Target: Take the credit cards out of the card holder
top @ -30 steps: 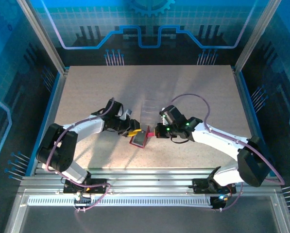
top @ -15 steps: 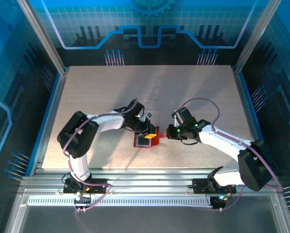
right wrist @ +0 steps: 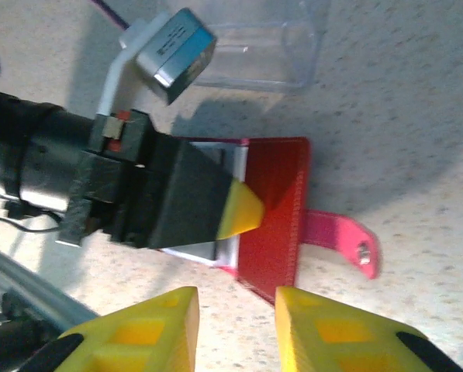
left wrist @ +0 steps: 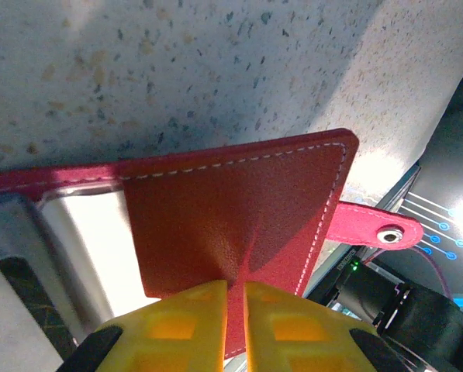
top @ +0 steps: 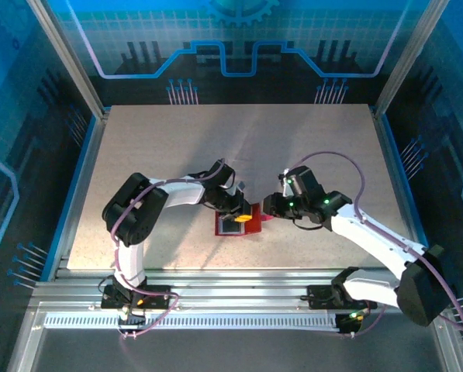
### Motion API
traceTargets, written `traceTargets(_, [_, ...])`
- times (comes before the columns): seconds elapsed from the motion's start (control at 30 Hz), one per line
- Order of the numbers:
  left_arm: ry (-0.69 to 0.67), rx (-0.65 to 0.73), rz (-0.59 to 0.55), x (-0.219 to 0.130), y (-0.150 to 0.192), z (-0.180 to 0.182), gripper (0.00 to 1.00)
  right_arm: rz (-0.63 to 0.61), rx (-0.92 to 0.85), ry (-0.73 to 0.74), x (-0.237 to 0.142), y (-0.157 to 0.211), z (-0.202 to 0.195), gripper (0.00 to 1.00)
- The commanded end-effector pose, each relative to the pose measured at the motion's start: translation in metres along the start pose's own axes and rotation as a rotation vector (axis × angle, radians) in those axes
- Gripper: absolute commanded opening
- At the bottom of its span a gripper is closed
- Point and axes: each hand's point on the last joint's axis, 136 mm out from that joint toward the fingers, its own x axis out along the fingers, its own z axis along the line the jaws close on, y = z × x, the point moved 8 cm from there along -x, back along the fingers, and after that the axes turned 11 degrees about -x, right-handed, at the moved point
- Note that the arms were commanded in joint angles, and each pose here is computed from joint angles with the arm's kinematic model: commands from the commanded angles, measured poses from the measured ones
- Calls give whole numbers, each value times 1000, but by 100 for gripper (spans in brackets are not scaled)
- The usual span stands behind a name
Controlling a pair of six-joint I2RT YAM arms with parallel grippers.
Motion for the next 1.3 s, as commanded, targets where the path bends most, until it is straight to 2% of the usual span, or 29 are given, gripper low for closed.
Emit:
traceTargets(0.0, [15,1,19,2,-2,-6,13,73,62,-147,24,1,16,24])
traceTargets(0.13, [17,8,3,-5,0,-7,13,109,83,-118,47,6,9,12])
traceTargets(0.2, [22,14,-19,-15,1,-9,13,129,91,-122,57,10,5,9])
traceTargets(0.43, [42,24,-94,-55,4,-7,14,207,95,-93,77,18,-7,8])
traceTargets(0.63, [-21,-2,-154,-77,11,19,13,250,65,-45,86,12,-12,7])
traceTargets(0.93, [-171,-46,-189,-74,10,61,5,277,45,-23,99,3,-14,5])
traceTargets(1.27, [-193,-81,-151,-59,5,79,3,289,55,-4,109,10,-23,3])
